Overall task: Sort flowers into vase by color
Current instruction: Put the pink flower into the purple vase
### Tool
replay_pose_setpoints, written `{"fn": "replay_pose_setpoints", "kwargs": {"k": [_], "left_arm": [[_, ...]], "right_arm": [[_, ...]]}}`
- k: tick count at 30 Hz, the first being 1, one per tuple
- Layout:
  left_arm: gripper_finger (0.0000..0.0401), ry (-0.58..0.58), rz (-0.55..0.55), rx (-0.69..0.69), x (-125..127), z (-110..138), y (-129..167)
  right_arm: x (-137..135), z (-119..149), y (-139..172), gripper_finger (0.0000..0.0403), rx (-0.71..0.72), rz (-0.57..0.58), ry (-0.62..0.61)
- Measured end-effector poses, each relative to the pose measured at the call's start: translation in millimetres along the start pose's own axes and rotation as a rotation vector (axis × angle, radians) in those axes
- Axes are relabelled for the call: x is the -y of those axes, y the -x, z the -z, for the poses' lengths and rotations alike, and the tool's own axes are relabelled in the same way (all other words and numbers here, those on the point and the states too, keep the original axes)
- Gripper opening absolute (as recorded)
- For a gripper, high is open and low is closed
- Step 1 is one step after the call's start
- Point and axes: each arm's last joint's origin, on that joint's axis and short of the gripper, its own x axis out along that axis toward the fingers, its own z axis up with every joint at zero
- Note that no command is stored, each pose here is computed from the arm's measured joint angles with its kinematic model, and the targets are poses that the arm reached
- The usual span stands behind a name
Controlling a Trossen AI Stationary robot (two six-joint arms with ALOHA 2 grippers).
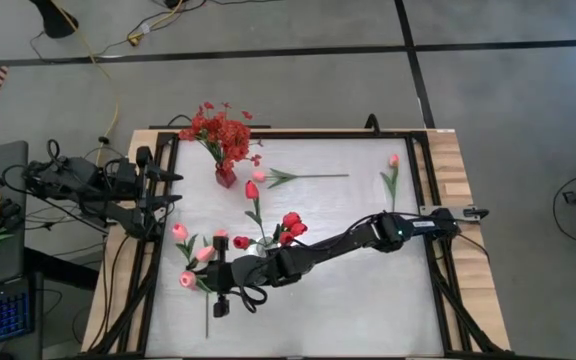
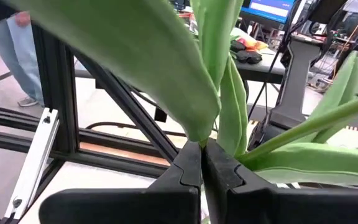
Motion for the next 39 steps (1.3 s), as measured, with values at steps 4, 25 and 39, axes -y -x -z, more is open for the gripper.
{"fn": "replay_pose_setpoints", "kwargs": {"k": [4,25,39], "left_arm": [[0.0212,0.000,0.000,0.000,0.0,0.0,0.0],[0.0212,0.012,0.003,-0.003,0.1,0.3,0.0],[0.0212,-0.016,0.199,0.001,2.6,-15.8,10.5]], "right_arm": [[-0.2,0.2,0.1,0.0034,-0.002,-0.001,-0.007],[3.5,4.2,-1.1,0.0141,-0.037,0.004,-0.156],[6.4,6.5,-1.8,0.0244,-0.057,0.007,-0.187]]}}
